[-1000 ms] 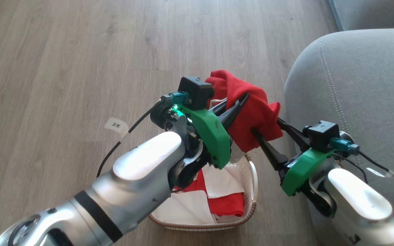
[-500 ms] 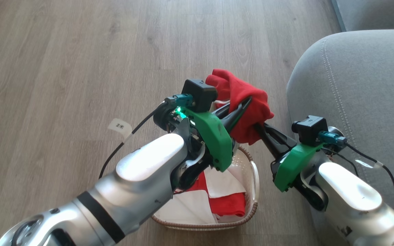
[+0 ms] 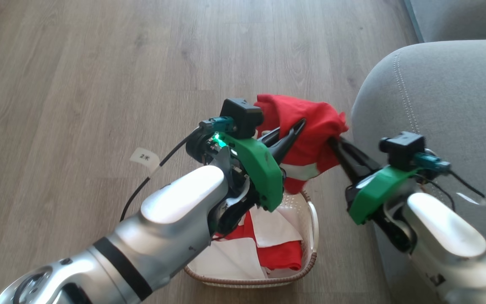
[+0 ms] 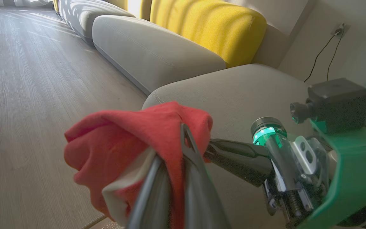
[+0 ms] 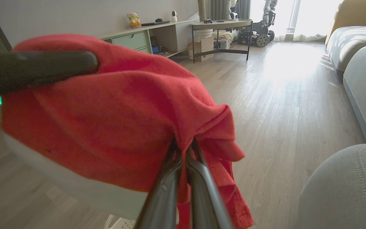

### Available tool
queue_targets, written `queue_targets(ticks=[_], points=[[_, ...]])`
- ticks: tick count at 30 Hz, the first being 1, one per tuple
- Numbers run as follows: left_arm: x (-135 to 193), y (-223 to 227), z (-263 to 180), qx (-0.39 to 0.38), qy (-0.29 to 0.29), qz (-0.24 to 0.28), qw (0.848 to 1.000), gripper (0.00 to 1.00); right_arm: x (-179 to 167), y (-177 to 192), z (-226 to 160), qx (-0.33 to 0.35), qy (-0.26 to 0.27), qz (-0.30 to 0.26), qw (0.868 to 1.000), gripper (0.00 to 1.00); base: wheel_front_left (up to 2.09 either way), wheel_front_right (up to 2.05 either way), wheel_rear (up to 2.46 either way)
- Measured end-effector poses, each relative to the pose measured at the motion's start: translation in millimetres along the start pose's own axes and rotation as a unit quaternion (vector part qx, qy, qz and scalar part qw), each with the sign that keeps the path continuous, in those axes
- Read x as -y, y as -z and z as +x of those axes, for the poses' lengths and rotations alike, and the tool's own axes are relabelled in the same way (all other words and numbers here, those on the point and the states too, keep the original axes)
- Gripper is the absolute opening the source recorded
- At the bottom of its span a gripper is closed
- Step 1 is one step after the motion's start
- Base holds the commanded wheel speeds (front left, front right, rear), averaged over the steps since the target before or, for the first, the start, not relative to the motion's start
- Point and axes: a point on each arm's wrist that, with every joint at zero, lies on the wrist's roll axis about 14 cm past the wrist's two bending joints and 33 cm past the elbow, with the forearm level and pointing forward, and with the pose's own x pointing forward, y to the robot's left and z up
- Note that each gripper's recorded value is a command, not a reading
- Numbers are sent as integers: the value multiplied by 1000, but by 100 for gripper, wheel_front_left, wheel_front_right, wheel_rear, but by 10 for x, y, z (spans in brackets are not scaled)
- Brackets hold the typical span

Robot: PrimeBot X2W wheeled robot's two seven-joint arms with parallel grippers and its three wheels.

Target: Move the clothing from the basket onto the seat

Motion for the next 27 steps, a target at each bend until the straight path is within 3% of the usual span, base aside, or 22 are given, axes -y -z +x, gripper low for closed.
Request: queue_targets(ticks=[6, 7, 8, 9, 19, 27], points=[[-41, 39, -20, -2, -7, -4, 1000, 0, 241, -96, -186, 26, 43, 11, 999, 0, 0, 0, 0], [-37, 61, -21, -4, -8, -5, 1000, 13, 262, -106, -219, 30, 49, 13, 998, 0, 0, 0, 0], [-27, 90, -23, -6, -7, -8, 1000, 45, 284, -116, -250, 33, 54, 14, 998, 0, 0, 0, 0], [-17, 111, -23, -8, -6, -9, 1000, 100, 309, -134, -281, 38, 59, 16, 997, 0, 0, 0, 0], [52, 146, 8, 3, 4, 9, 1000, 100, 823, -443, -689, 98, 153, 12, 983, 0, 0, 0, 0], [389, 446, 144, -35, 61, 31, 997, 100, 1130, -738, -1197, 146, 221, -15, 964, 0, 0, 0, 0]])
